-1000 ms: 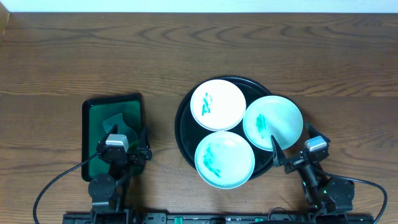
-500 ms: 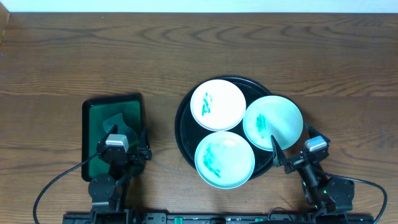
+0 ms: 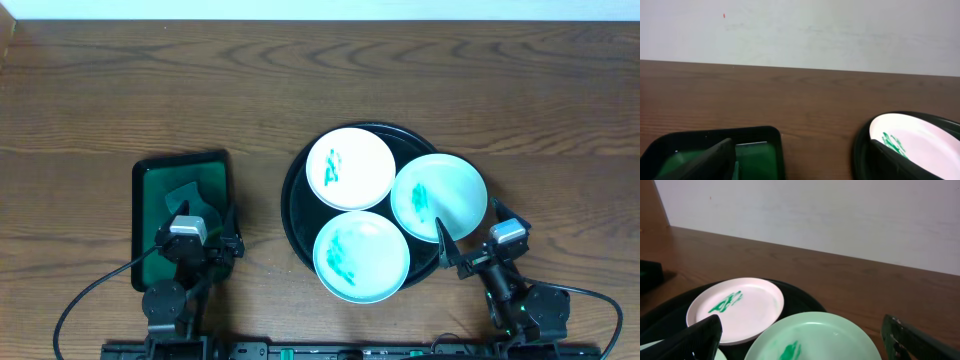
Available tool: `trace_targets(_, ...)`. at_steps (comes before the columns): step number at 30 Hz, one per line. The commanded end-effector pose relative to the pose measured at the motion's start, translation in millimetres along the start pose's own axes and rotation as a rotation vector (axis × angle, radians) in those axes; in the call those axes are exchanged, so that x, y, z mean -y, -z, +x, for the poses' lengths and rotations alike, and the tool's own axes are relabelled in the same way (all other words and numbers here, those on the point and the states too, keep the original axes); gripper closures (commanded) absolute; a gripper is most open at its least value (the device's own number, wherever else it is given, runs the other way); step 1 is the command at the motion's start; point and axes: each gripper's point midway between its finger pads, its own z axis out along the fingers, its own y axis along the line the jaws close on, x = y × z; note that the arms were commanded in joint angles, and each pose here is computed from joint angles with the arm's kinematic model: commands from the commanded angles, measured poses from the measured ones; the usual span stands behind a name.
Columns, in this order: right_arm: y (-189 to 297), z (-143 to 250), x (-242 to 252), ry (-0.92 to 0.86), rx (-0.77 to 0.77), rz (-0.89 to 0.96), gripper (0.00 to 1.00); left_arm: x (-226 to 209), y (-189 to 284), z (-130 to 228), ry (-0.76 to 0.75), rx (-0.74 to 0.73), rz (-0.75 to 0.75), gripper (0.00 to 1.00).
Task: Clean dirty plates on tray and stack at the side
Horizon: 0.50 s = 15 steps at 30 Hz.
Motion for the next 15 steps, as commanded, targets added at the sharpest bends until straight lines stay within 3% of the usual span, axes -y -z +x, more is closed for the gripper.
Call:
trace_targets(1, 0.0, 0.8, -1.1, -0.003, -0.002, -0.003, 0.01, 1.5, -0.1, 14.5, 0.008, -0.049, 0.011, 0.17)
trace_targets(8, 0.0, 1.0, -1.1, -0.003, -0.002, -0.003, 0.01, 1.4, -0.4, 15.9, 0.017, -0.056, 0.01, 0.16)
trace_targets(15, 0.0, 0.8, -1.1, -0.003, -0.002, -0.003, 0.01, -0.8, -3.5, 34.4, 0.118, -0.138, -0.004, 0.17)
